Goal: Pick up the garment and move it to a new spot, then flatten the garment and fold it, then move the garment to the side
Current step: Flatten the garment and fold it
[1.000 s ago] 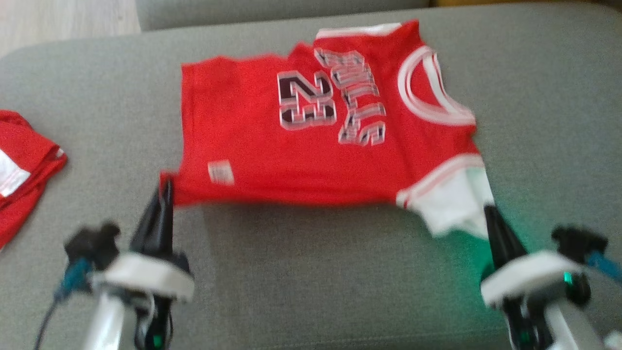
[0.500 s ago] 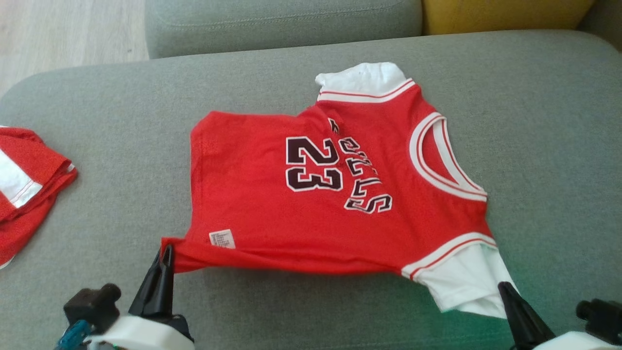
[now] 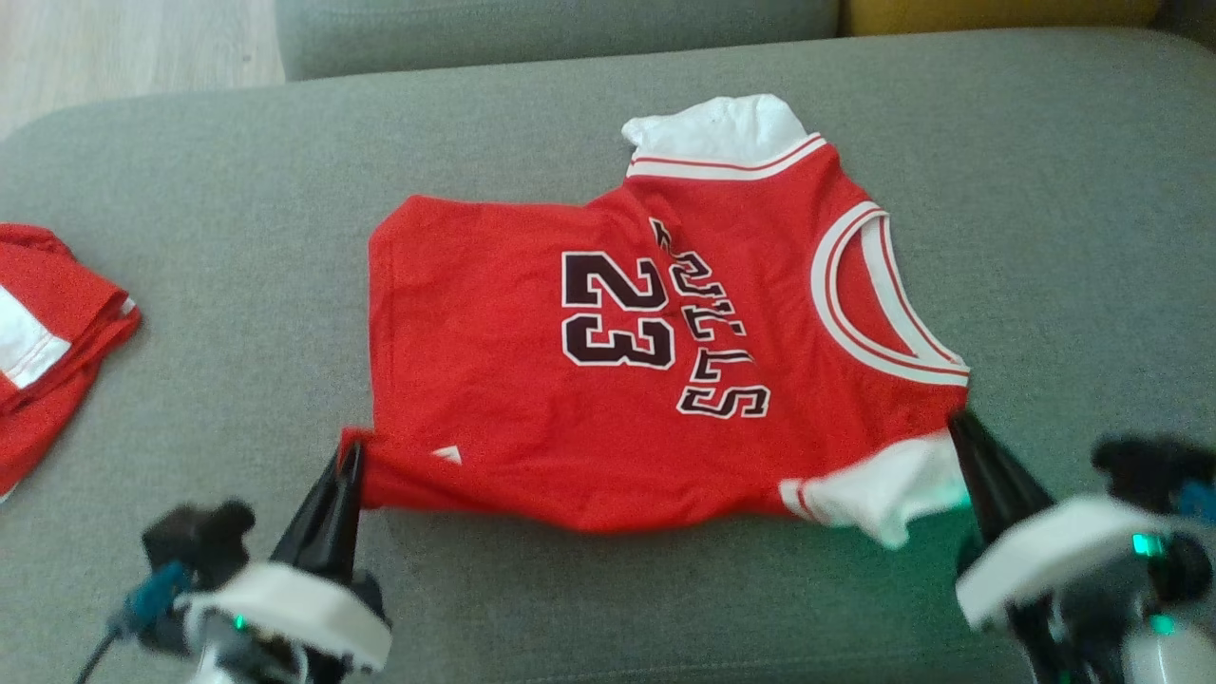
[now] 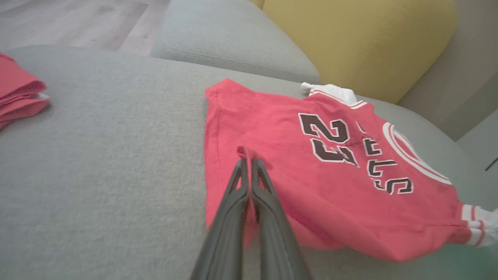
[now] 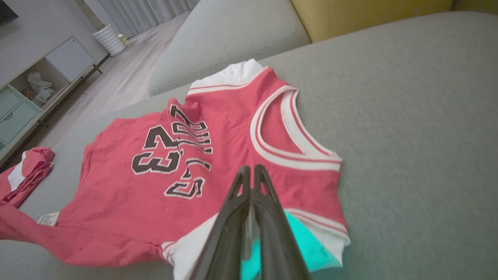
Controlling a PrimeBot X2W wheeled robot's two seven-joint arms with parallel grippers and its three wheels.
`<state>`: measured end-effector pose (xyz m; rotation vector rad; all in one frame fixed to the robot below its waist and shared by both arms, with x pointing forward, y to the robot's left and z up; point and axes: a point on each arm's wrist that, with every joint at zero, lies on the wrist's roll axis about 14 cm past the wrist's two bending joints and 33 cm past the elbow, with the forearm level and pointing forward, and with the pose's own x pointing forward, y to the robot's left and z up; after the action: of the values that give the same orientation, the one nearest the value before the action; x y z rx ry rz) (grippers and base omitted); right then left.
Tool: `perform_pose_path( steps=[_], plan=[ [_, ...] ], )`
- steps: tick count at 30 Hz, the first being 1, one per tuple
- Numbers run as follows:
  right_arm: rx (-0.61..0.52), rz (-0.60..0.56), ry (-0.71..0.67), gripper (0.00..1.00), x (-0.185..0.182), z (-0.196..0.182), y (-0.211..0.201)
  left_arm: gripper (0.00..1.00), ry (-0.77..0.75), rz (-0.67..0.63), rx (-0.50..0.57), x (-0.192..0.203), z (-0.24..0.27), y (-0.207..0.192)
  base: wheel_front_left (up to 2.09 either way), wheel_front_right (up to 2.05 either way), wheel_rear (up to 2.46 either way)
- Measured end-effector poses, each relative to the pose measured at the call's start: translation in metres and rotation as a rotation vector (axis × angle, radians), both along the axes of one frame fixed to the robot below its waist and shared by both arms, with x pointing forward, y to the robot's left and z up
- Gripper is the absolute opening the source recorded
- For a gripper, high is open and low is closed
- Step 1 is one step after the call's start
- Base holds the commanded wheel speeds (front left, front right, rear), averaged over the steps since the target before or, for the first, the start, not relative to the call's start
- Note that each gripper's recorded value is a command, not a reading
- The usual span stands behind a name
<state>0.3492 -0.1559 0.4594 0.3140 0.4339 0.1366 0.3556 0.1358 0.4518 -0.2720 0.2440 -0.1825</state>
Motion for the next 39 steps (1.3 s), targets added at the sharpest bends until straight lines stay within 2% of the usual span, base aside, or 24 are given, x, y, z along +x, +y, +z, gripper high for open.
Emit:
perform_pose_path(
  steps=[9,18,19,20,21,22,27,32,39],
  plan=[
    [-0.084,0.060,-0.029,0.00,0.064,-0.001,-0.006,0.00,-0.007,-0.027,-0.024,0.040,0.003,-0.007,0.00,0.00,0.00],
    [-0.108,0.104,-0.034,0.00,0.119,-0.022,-0.002,0.00,0.087,-0.030,-0.037,0.067,-0.033,-0.009,0.00,0.00,0.00],
    [-0.110,0.105,-0.032,0.00,0.123,-0.026,-0.002,0.09,0.100,-0.033,-0.039,0.067,-0.038,-0.009,0.00,0.00,0.00],
    [-0.114,0.109,-0.031,0.04,0.126,-0.028,-0.001,0.42,0.106,-0.029,-0.041,0.068,-0.041,-0.009,0.00,0.00,0.00],
    [-0.116,0.112,-0.030,0.56,0.127,-0.031,-0.001,1.00,0.104,-0.025,-0.044,0.069,-0.043,-0.009,0.00,0.00,0.00],
    [-0.117,0.113,-0.032,1.00,0.129,-0.033,0.000,1.00,0.100,-0.018,-0.045,0.069,-0.044,-0.007,0.00,0.00,0.00],
    [-0.111,0.105,-0.078,1.00,0.129,-0.032,0.001,1.00,0.025,0.023,-0.033,0.073,-0.036,-0.001,0.00,0.00,0.00],
    [-0.120,0.072,-0.229,1.00,0.126,-0.007,-0.003,1.00,-0.093,0.088,0.033,0.078,-0.015,0.010,0.00,0.00,0.00],
    [-0.157,0.024,-0.399,1.00,0.099,0.026,-0.008,1.00,-0.198,0.127,0.123,0.066,0.014,0.018,0.00,0.00,0.00]
  ],
)
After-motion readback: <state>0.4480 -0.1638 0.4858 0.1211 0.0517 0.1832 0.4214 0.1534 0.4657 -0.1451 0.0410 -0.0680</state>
